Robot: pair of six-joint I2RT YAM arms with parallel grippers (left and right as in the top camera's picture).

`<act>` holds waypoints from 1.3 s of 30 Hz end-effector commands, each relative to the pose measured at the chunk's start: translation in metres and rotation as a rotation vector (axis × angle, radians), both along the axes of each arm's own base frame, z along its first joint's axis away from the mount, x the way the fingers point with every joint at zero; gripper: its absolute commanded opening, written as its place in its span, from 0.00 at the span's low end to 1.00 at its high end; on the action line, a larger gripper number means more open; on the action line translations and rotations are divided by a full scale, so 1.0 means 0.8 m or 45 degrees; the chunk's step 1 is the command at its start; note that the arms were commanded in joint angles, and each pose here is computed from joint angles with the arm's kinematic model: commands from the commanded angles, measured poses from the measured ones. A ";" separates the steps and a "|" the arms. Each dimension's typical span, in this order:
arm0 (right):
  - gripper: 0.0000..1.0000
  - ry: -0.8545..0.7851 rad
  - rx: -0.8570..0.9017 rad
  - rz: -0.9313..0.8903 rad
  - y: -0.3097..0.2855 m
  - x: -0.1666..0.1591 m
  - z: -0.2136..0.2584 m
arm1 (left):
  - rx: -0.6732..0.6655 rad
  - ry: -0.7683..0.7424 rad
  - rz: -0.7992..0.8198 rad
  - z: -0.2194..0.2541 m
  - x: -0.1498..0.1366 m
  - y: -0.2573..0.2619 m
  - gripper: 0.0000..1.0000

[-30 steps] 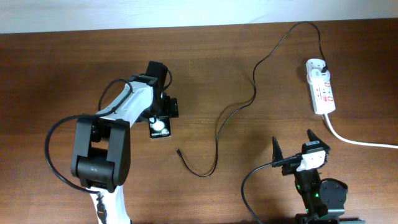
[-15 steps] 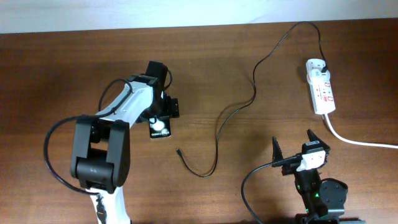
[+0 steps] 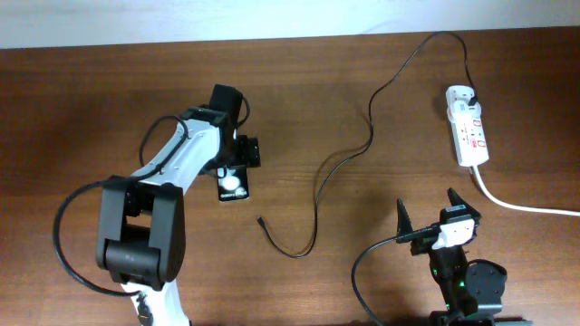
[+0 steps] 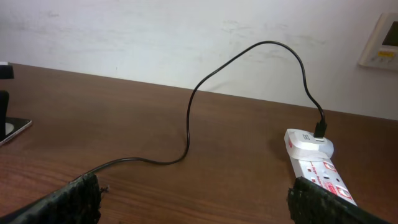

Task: Plug charger to phone and switch on socket
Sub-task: 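Lower the left gripper and close it on the phone's long sides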

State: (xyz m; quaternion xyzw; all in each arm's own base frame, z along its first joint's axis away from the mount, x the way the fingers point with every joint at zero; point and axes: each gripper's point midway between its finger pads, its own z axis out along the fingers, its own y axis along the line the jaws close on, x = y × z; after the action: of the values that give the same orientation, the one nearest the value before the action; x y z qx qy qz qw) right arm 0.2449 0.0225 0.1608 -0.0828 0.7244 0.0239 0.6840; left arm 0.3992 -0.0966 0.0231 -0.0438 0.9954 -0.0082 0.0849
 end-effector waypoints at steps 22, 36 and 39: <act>0.99 0.008 -0.008 0.002 0.001 0.000 -0.004 | 0.017 0.021 0.017 -0.034 -0.021 0.006 0.99; 0.99 0.008 -0.008 0.002 0.001 0.000 -0.004 | 0.005 0.013 0.014 -0.037 -0.018 0.003 0.77; 0.99 0.008 -0.008 0.002 0.001 0.000 -0.004 | 0.005 0.014 0.015 -0.037 -0.018 0.003 0.77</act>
State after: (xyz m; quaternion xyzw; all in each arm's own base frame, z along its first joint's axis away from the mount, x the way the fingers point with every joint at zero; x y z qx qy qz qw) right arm 0.2449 0.0224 0.1608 -0.0824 0.7244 0.0240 0.6840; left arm 0.3935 -0.0917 0.0006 -0.0468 0.9944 0.0004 0.0948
